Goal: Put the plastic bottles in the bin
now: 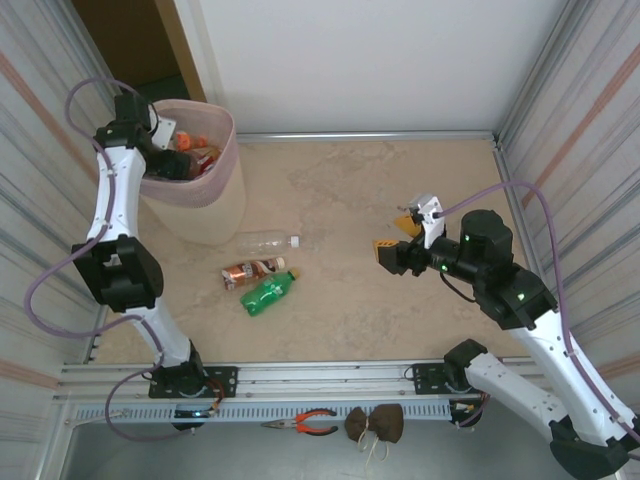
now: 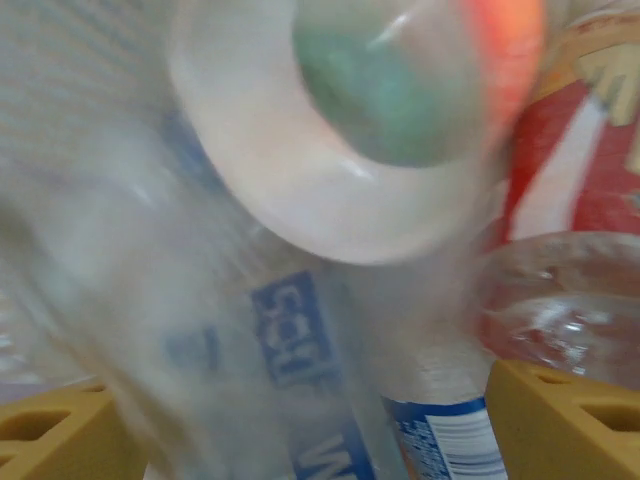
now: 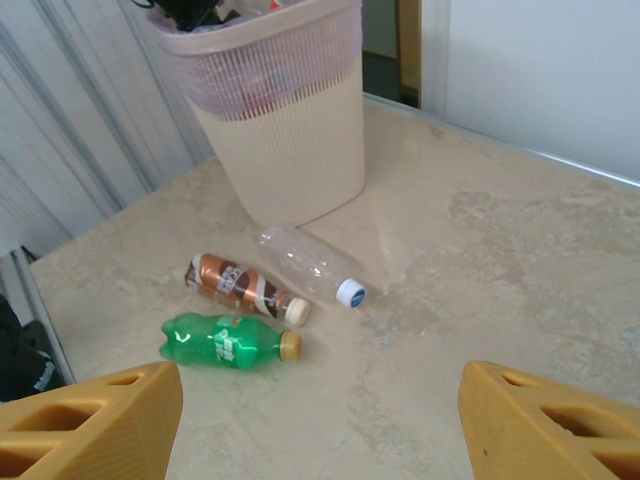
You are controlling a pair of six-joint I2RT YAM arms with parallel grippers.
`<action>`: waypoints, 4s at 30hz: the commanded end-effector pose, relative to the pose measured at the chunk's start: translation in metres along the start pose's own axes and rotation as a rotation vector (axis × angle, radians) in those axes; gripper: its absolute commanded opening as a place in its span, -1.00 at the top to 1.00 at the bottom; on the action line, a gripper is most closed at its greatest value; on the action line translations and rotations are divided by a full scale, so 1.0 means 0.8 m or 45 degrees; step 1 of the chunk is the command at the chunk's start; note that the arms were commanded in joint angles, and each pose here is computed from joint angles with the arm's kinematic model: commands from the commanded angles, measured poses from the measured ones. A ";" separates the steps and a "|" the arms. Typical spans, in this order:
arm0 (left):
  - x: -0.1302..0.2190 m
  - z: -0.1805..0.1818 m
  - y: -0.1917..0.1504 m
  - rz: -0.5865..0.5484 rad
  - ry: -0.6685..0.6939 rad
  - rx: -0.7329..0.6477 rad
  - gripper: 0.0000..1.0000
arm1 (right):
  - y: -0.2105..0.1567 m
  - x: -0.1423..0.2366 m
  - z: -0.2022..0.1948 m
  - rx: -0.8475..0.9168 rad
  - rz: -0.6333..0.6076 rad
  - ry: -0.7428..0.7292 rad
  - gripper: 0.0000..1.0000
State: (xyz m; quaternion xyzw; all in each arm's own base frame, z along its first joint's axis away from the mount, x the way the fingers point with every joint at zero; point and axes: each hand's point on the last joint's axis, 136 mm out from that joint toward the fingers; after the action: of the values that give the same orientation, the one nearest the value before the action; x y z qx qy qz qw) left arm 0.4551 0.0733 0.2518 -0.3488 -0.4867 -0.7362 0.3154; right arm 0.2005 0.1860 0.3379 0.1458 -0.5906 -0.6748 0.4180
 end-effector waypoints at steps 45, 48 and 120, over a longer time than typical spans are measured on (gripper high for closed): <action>-0.009 -0.023 0.105 -0.339 -0.398 0.280 -0.01 | 0.003 0.026 -0.005 -0.017 -0.063 -0.067 -0.41; -0.031 -0.040 0.092 -0.296 -0.427 0.287 -0.01 | 0.002 0.026 -0.004 -0.025 -0.061 -0.060 -0.41; 0.080 -0.388 -0.227 0.051 -0.594 -0.289 -0.45 | 0.000 0.022 -0.012 -0.107 -0.050 -0.099 -0.40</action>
State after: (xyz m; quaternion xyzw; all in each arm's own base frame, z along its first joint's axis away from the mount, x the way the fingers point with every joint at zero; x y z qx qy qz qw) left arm 0.2105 -0.1705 0.1313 -0.5696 -0.4302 -0.6827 0.1560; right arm 0.1923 0.1684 0.3393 0.1190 -0.5828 -0.6991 0.3968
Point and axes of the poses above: each hand's point on the last joint's axis, 136 mm out from that joint toward the fingers, its own x axis back along the fingers, its own z axis along the line the jaws close on, y = z × x, and after that the axes turned 6 degrees about -x, right-handed
